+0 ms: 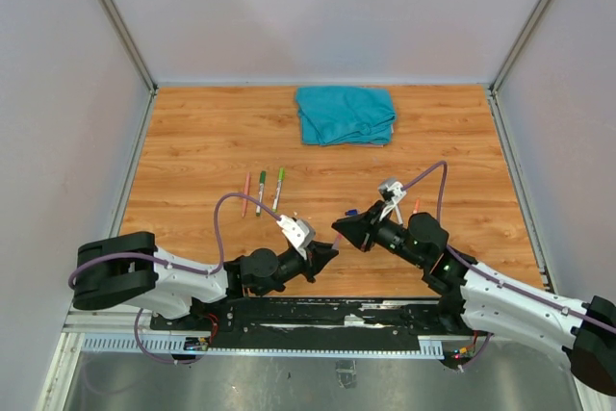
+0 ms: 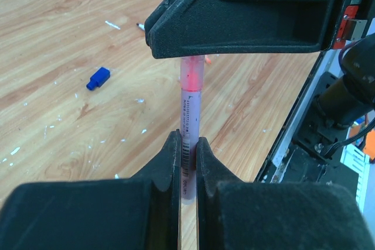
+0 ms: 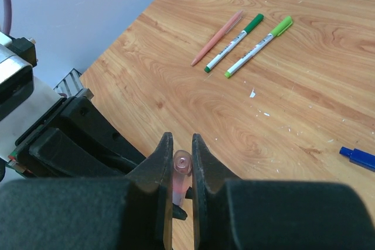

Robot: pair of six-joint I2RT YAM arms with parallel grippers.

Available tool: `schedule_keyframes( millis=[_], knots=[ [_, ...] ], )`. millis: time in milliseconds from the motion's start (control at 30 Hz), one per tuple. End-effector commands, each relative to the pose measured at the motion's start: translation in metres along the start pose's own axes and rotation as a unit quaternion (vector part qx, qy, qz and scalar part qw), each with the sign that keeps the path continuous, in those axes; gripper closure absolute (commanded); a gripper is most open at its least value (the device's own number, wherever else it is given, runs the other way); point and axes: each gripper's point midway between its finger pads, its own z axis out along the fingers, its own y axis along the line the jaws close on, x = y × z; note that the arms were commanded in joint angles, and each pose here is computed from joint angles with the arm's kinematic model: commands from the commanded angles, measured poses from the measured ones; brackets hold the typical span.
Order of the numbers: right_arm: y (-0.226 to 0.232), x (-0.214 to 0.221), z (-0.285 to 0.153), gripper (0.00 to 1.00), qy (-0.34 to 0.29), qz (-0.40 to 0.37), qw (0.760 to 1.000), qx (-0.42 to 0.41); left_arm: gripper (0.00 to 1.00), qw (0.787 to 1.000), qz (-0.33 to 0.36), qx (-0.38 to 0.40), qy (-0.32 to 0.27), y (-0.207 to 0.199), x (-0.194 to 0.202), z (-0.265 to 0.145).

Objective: Insert the pens into the pen caps
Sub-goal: Press the pen cap onto the pen.

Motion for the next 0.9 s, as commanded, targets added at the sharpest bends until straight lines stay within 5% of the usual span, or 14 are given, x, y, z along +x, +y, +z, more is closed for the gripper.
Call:
schedule_keyframes(
  millis=[0, 867],
  knots=[
    [-0.025, 0.081, -0.017, 0.99, 0.123, -0.006, 0.992, 0.04, 1.0, 0.991, -0.05, 0.015, -0.122, -0.016, -0.07, 0.006],
    [-0.024, 0.142, -0.028, 0.99, 0.179, 0.013, 0.982, 0.056, 0.99, 0.99, -0.055, 0.012, -0.13, -0.015, -0.072, 0.005]
  ],
)
